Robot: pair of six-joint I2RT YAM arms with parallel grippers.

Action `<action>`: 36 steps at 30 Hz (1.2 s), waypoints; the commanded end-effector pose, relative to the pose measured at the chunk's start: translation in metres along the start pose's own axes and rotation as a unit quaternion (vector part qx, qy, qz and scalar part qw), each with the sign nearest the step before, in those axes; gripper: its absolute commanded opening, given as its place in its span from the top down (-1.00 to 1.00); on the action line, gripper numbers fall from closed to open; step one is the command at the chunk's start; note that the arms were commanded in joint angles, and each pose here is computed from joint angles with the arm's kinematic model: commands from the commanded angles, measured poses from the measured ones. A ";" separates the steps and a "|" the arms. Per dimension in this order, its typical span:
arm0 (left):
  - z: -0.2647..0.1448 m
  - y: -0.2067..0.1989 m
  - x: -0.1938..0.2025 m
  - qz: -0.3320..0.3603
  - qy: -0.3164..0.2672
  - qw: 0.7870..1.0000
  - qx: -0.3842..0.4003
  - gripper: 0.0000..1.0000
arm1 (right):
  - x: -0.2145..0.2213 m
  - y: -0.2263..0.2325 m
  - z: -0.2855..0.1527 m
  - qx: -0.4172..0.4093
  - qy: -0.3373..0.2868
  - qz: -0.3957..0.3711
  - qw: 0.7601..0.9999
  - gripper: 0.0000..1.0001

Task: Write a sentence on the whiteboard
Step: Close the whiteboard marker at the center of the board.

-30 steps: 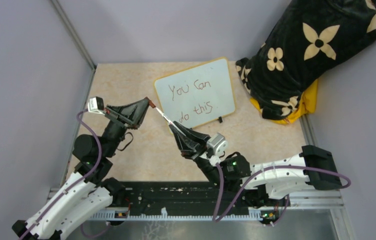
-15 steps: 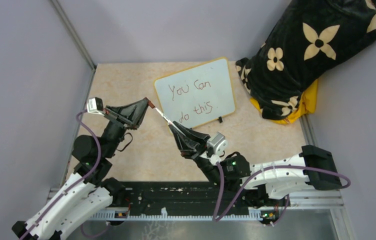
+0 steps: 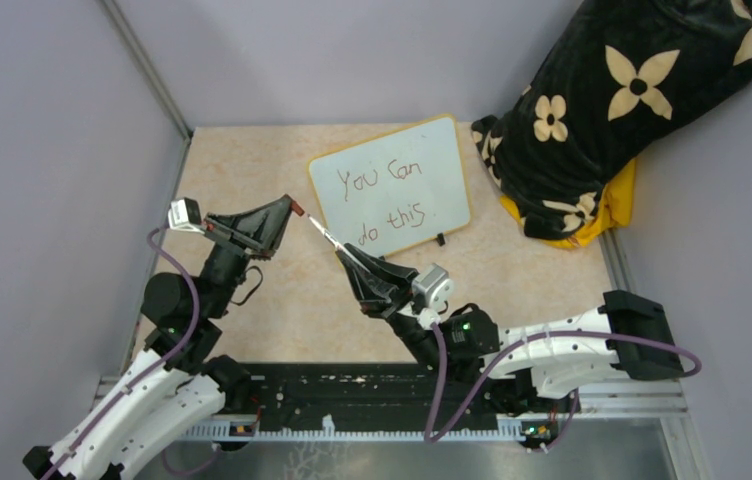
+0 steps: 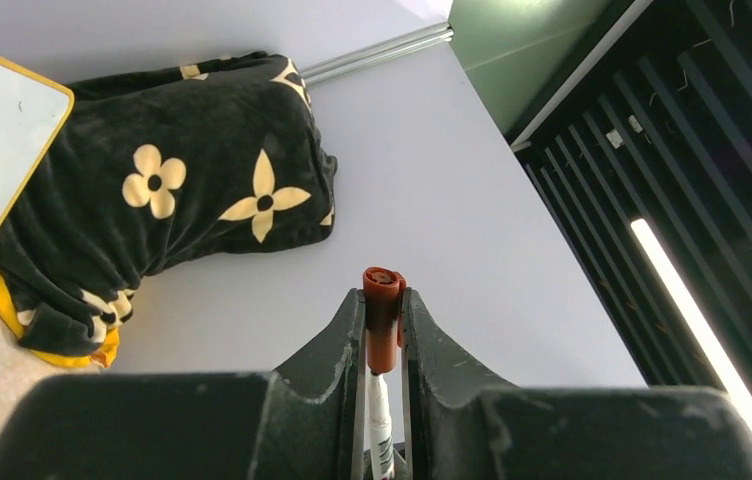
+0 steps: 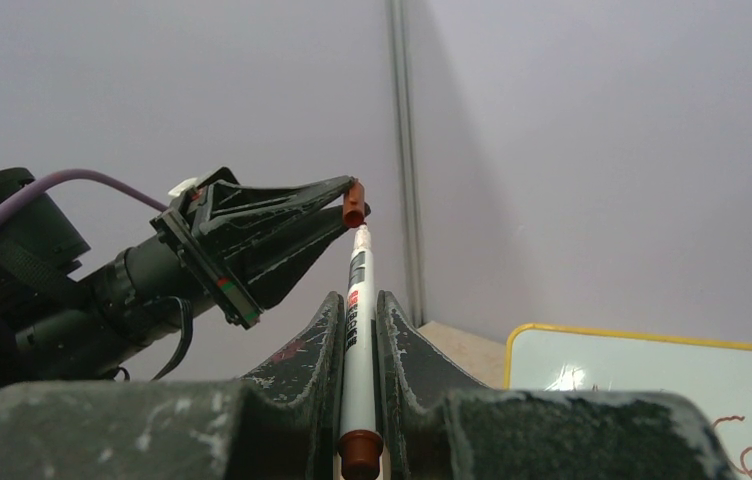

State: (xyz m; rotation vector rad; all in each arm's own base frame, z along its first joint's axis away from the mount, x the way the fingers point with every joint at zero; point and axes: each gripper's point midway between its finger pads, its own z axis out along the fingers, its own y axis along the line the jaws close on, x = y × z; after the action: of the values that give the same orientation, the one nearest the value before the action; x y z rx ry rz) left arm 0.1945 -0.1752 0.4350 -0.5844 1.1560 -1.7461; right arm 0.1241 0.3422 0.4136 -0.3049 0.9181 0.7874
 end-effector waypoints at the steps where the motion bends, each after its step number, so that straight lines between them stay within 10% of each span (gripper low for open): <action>1: 0.001 0.001 -0.002 -0.004 -0.005 1.000 -0.005 1.00 | -0.030 -0.003 0.012 0.006 -0.036 0.034 0.999 1.00; 36: -0.001 0.001 0.005 -0.005 0.013 1.000 0.001 1.00 | -0.030 -0.009 0.012 0.022 -0.037 0.028 0.999 1.00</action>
State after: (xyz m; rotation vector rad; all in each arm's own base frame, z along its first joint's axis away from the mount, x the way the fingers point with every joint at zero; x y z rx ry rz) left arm 0.1953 -0.1806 0.4317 -0.5694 1.1802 -1.7504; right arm 0.1231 0.3454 0.4106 -0.3201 0.9258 0.7927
